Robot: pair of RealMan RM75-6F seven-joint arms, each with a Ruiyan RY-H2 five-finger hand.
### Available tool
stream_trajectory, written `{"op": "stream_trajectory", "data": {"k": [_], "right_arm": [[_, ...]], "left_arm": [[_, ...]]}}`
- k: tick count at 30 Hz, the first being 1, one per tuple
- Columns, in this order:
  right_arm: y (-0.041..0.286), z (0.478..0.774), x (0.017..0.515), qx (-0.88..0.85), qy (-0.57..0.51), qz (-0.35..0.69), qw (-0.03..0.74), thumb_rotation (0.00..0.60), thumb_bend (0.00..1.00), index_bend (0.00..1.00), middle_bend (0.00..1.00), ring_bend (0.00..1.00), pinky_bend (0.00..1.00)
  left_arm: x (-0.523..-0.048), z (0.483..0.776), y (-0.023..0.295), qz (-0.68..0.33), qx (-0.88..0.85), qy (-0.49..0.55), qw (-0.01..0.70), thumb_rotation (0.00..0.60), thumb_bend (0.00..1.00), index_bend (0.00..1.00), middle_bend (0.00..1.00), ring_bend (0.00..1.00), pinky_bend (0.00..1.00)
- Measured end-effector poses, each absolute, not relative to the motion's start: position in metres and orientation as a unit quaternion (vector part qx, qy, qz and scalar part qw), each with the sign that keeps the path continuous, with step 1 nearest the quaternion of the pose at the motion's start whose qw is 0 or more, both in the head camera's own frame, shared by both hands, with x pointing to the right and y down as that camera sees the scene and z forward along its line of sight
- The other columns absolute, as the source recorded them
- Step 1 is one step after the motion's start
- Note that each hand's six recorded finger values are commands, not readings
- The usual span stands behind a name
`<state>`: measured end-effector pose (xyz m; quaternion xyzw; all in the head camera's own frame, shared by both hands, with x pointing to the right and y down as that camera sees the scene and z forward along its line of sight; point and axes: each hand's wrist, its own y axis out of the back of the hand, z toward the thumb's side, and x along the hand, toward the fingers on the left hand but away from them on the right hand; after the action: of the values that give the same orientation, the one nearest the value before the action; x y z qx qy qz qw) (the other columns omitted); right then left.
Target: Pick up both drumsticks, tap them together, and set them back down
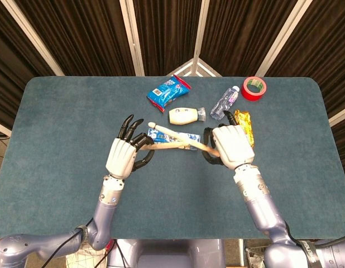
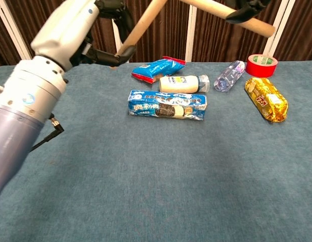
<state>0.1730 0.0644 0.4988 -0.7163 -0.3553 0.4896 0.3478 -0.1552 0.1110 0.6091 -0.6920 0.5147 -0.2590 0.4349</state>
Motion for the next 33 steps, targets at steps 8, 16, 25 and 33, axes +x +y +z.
{"op": "stream_trajectory", "data": {"k": [8, 16, 25, 33], "right_arm": [[0.066, 0.507, 0.198, -0.707, -0.353, 0.497, 0.359, 0.600, 0.48, 0.75, 0.64, 0.46, 0.07], [0.083, 0.526, 0.229, -0.705, -0.327, 0.496, 0.387, 0.600, 0.48, 0.76, 0.64, 0.46, 0.07], [0.113, 0.564, 0.273, -0.692, -0.275, 0.520, 0.418, 0.600, 0.48, 0.76, 0.65, 0.46, 0.07], [0.128, 0.595, 0.294, -0.686, -0.256, 0.540, 0.416, 0.600, 0.48, 0.76, 0.65, 0.46, 0.07]], "left_arm": [[-0.209, 0.598, 0.106, -0.305, -0.668, 0.470, 0.490, 0.600, 0.50, 0.61, 0.62, 0.16, 0.08], [-0.277, 0.584, 0.111, -0.379, -0.663, 0.415, 0.494, 0.600, 0.50, 0.61, 0.61, 0.16, 0.08], [-0.336, 0.602, 0.134, -0.476, -0.673, 0.323, 0.465, 0.600, 0.50, 0.60, 0.61, 0.16, 0.08], [-0.341, 0.625, 0.139, -0.513, -0.668, 0.255, 0.476, 0.600, 0.50, 0.58, 0.60, 0.16, 0.08]]}}
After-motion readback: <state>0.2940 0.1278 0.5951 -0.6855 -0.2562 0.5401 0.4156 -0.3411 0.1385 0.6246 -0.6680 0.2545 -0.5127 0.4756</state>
